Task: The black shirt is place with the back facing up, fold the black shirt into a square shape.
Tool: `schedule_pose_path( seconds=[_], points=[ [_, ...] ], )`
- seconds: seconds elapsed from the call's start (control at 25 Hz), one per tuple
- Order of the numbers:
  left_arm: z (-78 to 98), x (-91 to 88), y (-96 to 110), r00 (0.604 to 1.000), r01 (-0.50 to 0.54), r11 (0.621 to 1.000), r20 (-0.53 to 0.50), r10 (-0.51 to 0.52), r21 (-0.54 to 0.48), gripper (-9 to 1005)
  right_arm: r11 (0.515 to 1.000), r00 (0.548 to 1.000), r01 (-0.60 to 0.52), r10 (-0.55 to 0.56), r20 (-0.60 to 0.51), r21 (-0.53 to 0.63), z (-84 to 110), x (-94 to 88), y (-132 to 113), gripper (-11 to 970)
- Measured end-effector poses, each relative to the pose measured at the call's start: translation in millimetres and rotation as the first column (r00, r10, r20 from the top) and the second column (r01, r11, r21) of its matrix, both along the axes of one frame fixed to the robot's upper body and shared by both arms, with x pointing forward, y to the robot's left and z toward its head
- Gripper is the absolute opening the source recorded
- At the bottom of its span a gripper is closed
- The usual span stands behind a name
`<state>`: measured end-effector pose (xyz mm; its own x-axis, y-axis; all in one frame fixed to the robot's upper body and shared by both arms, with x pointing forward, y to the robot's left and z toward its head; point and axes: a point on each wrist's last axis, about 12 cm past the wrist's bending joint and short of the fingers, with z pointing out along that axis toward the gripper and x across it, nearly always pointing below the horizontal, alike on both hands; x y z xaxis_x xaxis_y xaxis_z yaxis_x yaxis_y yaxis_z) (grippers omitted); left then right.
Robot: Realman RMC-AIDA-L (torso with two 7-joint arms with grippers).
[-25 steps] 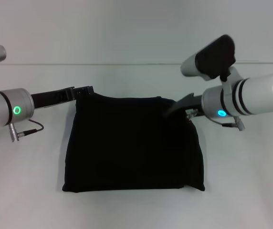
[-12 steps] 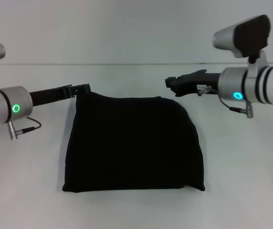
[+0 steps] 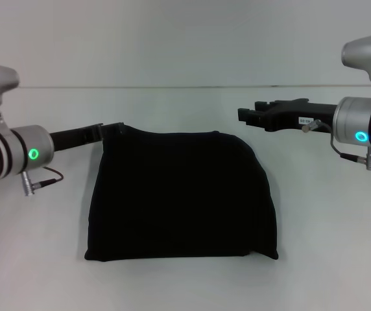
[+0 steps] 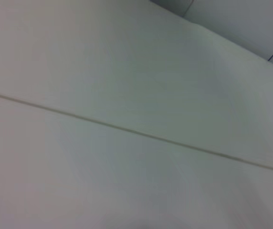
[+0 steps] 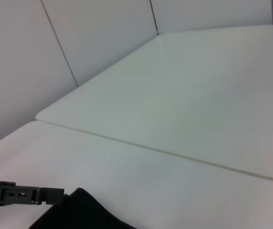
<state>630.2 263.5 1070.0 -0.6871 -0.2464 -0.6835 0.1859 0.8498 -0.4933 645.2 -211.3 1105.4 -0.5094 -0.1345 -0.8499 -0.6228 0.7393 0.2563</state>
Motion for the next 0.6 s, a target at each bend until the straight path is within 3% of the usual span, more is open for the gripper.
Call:
schedule_pose_path(
  seconds=[0.2,0.32,0.6],
  points=[
    [-5.0,1.8,-11,1.0,0.014,1.0,-0.01,-0.014,0.012,623,1.0,1.0,0.008,-0.008,-0.008,-0.004,-3.0,-2.0,-5,517],
    [-5.2,2.4,-17,1.0,0.028,1.0,-0.008,-0.027,0.01,618,1.0,1.0,0.008,-0.008,-0.009,-0.006,-3.5,-2.2,-5,566],
    [-6.9,1.0,-22,0.999,0.041,0.999,0.033,-0.042,0.031,606,1.0,1.0,0.004,-0.004,-0.01,-0.012,-4.2,-2.7,-4,565]
  ],
)
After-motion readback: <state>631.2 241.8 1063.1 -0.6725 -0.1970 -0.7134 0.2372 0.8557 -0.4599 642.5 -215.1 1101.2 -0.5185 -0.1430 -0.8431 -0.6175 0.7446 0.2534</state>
